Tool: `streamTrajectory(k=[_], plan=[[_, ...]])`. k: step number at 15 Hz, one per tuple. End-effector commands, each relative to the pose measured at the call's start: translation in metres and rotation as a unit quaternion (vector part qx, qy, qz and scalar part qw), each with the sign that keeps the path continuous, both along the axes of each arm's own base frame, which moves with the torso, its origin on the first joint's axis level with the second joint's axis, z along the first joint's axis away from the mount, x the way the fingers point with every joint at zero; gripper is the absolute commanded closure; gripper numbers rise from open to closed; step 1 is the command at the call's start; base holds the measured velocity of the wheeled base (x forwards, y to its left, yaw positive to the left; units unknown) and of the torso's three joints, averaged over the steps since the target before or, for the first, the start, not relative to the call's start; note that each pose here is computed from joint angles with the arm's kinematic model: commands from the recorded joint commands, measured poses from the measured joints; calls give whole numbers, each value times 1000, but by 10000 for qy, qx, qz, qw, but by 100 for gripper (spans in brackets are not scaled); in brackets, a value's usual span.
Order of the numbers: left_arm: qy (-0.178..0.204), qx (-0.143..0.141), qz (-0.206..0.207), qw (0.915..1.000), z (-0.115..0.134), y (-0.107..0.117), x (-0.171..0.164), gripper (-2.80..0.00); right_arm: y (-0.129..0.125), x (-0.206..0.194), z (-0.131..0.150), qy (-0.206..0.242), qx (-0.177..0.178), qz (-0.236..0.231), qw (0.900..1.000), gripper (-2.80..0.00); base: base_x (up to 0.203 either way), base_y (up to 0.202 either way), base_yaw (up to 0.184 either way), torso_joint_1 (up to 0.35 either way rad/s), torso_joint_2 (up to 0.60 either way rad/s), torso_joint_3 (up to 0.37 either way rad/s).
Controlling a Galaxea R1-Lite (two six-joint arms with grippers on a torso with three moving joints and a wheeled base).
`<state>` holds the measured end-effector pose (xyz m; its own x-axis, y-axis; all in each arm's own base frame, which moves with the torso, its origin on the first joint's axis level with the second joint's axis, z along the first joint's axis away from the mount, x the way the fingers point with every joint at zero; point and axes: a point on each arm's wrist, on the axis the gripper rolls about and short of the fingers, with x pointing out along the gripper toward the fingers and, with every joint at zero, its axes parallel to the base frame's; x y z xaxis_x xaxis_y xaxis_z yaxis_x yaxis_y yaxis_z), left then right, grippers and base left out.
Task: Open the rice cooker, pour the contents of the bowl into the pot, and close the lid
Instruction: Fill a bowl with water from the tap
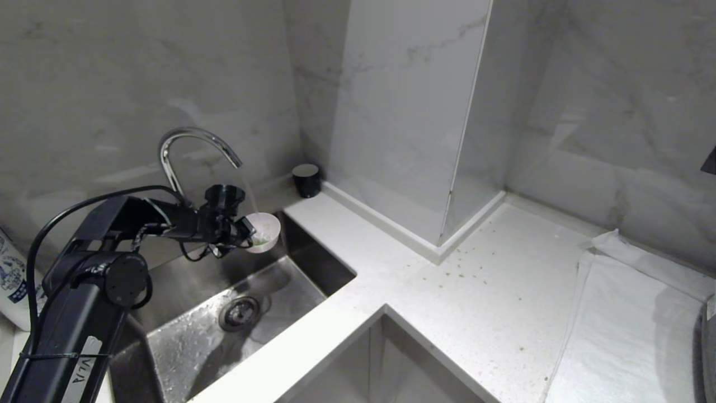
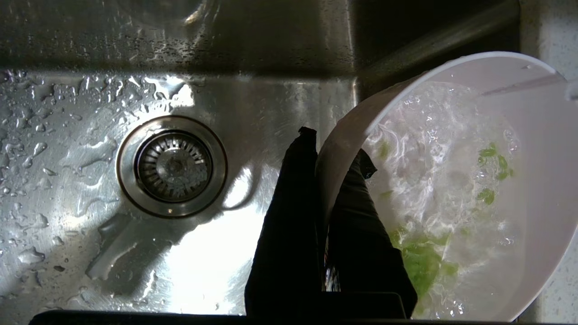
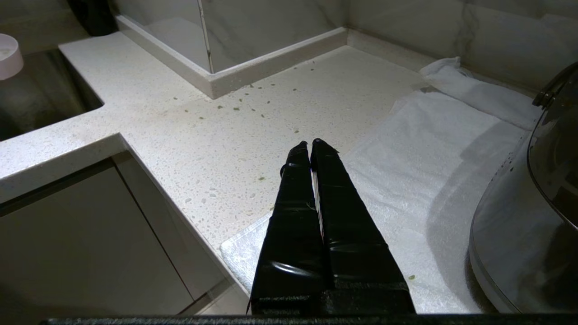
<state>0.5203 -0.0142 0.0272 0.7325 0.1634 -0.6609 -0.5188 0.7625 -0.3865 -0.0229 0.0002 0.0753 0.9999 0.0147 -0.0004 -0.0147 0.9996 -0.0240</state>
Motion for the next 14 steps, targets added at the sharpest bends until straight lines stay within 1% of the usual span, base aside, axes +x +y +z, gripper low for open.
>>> streamTrajectory(k=[1,6,8,10,12,14], plan=[[-15,-13,22,10000,1,0,0,0,0,0,0,13,-3,3,10000,0,0,0,0,0,0,0],[29,-33,8,10000,1,-2,-1,0,0,0,-1,21,5,3,10000,0,0,0,0,0,0,0],[108,-30,-7,9999,1,-4,-3,0,0,0,0,13,-3,3,10000,0,0,0,0,0,0,0],[259,-46,-41,9996,5,-8,-7,0,0,0,-1,21,5,3,10000,0,0,0,0,0,0,0],[452,-149,-53,9989,14,-15,-14,0,0,0,0,13,-2,3,10000,0,0,0,0,0,0,0],[542,-158,-125,9983,18,-23,-18,0,0,0,0,13,-3,3,10000,0,0,0,0,0,0,0]])
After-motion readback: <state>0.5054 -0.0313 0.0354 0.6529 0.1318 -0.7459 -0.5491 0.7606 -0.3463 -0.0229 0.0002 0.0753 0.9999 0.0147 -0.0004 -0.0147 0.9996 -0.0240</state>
